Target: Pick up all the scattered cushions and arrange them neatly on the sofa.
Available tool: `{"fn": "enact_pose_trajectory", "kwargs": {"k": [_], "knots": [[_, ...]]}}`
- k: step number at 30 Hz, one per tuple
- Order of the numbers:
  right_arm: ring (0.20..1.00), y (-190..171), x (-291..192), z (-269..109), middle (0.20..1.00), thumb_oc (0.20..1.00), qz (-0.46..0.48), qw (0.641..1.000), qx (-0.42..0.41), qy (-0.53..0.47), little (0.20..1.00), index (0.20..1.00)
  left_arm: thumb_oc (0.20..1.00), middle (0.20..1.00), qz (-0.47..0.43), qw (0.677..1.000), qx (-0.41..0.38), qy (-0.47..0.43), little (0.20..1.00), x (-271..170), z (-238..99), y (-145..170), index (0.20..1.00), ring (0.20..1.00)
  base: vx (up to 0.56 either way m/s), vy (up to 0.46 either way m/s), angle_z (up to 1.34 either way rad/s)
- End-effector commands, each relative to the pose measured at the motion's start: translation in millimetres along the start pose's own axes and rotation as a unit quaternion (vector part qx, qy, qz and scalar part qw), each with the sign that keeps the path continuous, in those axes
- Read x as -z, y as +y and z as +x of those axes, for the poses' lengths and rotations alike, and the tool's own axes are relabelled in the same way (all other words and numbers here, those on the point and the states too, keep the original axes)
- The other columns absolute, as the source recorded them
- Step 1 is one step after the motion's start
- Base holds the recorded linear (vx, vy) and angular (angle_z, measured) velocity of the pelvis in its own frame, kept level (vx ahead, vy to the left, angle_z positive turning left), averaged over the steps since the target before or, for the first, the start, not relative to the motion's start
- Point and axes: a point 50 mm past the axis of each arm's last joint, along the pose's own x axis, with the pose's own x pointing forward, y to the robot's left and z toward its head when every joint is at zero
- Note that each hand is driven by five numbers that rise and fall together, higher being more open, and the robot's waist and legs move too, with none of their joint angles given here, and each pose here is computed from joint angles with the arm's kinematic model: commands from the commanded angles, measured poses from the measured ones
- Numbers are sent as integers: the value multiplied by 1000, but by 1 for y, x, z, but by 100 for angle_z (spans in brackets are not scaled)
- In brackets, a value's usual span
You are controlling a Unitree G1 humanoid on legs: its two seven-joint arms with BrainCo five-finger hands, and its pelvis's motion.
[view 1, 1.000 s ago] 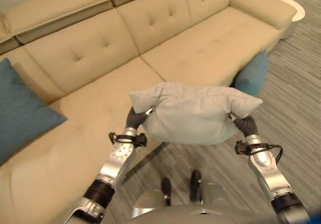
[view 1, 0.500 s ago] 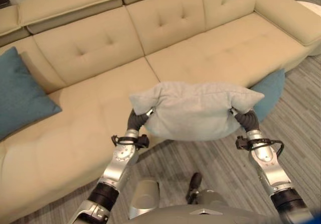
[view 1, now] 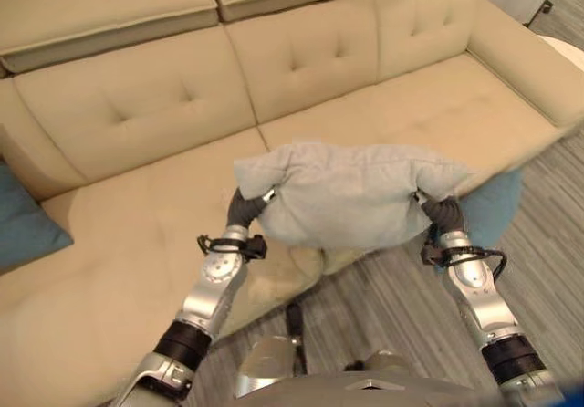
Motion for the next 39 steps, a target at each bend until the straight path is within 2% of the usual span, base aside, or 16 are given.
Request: {"fn": "enact_pose_trajectory", "kwargs": {"k": [1, 11, 18, 20, 23, 24, 27, 28, 31, 39], "knots": [[200, 26, -47, 17, 200, 200, 20, 990, -60, -127, 200, 200, 200, 200, -20, 987, 99, -125, 200, -45, 7, -42, 200, 200, 181, -49, 54], [200, 14, -47, 17, 200, 200, 15, 991, -44, -128, 200, 200, 200, 200, -29, 986, 96, -136, 200, -50, 9, -44, 200, 200, 92, -106, 85], [200, 0, -45, 16, 200, 200, -8, 992, -22, -124, 200, 200, 200, 200, -38, 981, 121, -148, 200, -58, 13, -56, 200, 200, -23, -69, 89], [200, 4, -52, 29, 200, 200, -2, 991, -16, -137, 200, 200, 200, 200, -21, 980, 118, -156, 200, -64, 22, -59, 200, 200, 99, 71, -6], [200, 21, -88, 62, 200, 200, 8, 981, -23, -192, 200, 200, 200, 200, -6, 974, 105, -201, 200, -93, 48, -68, 200, 200, -43, 132, -36], [200, 31, -117, 81, 200, 200, 4, 972, -33, -231, 200, 200, 200, 200, 2, 968, 82, -235, 200, -117, 66, -70, 200, 200, -185, 127, -61], [200, 39, -157, 101, 200, 200, -18, 959, -38, -279, 200, 200, 200, 200, 9, 958, 60, -281, 200, -151, 83, -72, 200, 200, -112, 86, -33], [200, 39, -157, 101, 200, 200, -18, 959, -38, -279, 200, 200, 200, 200, 9, 958, 60, -281, 200, -151, 83, -72, 200, 200, -54, 55, -9], [200, 46, -196, 115, 200, 200, -22, 945, -35, -324, 200, 200, 200, 200, 12, 944, 45, -327, 200, -186, 93, -75, 200, 200, -20, 41, -1], [200, 57, -230, 127, 200, 200, -30, 935, -36, -352, 200, 200, 200, 200, 30, 924, 34, -379, 200, -227, 100, -81, 200, 200, 5, 22, -4]]}}
